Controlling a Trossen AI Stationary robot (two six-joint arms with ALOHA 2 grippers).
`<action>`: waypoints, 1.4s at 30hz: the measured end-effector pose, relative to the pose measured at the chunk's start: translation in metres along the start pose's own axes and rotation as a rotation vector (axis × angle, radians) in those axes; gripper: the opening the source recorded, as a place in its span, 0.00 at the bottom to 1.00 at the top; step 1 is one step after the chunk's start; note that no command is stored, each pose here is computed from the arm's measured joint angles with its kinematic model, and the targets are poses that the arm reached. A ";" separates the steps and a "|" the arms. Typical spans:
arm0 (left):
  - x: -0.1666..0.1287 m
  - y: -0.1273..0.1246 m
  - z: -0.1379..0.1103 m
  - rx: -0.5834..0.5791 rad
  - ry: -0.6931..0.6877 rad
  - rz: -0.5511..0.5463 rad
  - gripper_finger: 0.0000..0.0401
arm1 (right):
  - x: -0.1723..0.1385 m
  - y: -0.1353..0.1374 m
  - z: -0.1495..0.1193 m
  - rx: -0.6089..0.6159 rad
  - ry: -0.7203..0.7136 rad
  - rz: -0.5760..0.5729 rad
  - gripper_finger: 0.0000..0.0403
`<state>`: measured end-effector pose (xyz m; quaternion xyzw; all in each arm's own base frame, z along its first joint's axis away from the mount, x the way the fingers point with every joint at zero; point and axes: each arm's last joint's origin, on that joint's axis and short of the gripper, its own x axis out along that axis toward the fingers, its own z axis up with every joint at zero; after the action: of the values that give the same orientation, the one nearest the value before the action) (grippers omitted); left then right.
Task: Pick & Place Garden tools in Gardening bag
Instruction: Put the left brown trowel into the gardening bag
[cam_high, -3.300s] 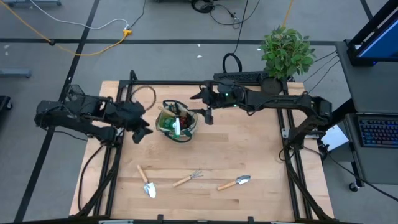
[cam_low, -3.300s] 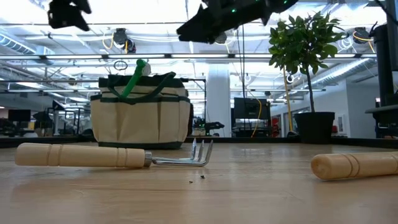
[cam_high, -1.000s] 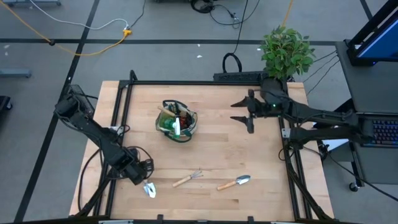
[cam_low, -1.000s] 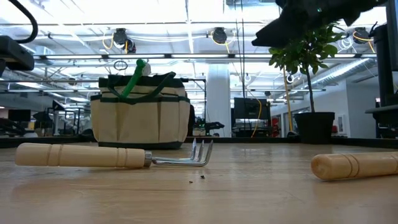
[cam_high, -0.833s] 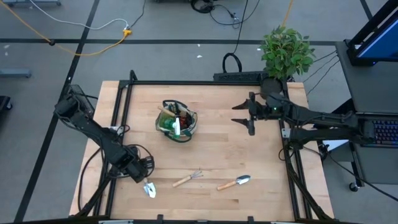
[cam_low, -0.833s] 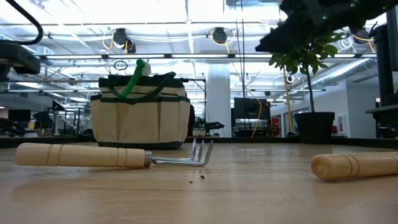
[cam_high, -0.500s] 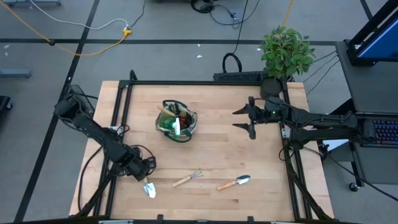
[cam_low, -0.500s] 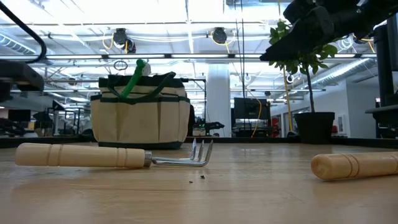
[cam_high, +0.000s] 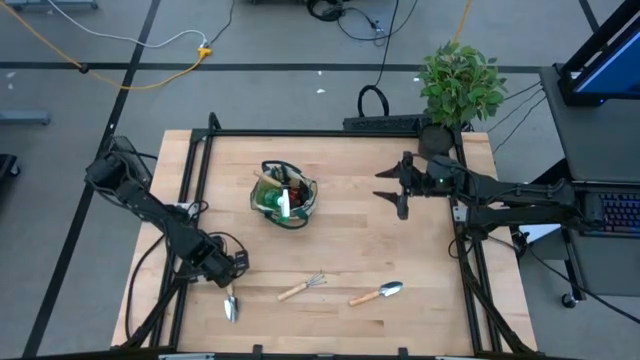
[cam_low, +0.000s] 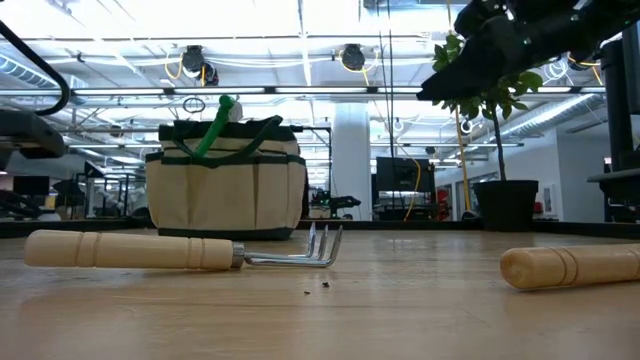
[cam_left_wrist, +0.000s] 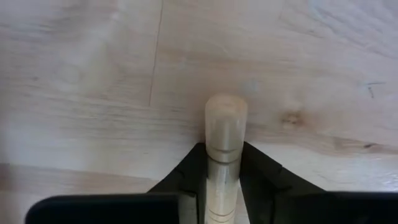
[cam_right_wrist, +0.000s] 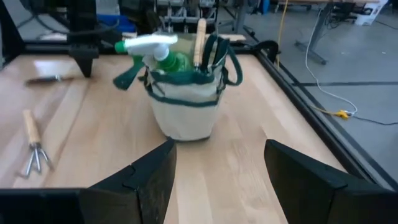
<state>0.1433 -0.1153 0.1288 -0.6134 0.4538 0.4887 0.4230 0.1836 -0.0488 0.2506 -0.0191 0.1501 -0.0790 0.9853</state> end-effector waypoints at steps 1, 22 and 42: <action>0.000 0.000 0.000 0.001 -0.006 0.001 0.17 | 0.000 0.000 0.001 0.005 -0.010 -0.001 0.59; -0.043 -0.015 -0.003 0.172 -0.181 -0.410 0.17 | 0.000 -0.001 0.010 -0.004 -0.098 -0.008 0.59; -0.129 -0.054 -0.001 0.416 -0.603 -1.021 0.17 | -0.001 -0.001 0.011 0.020 -0.111 -0.008 0.59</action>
<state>0.1819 -0.0850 0.2601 -0.4928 0.0500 0.2784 0.8229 0.1862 -0.0495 0.2611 -0.0141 0.0943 -0.0833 0.9920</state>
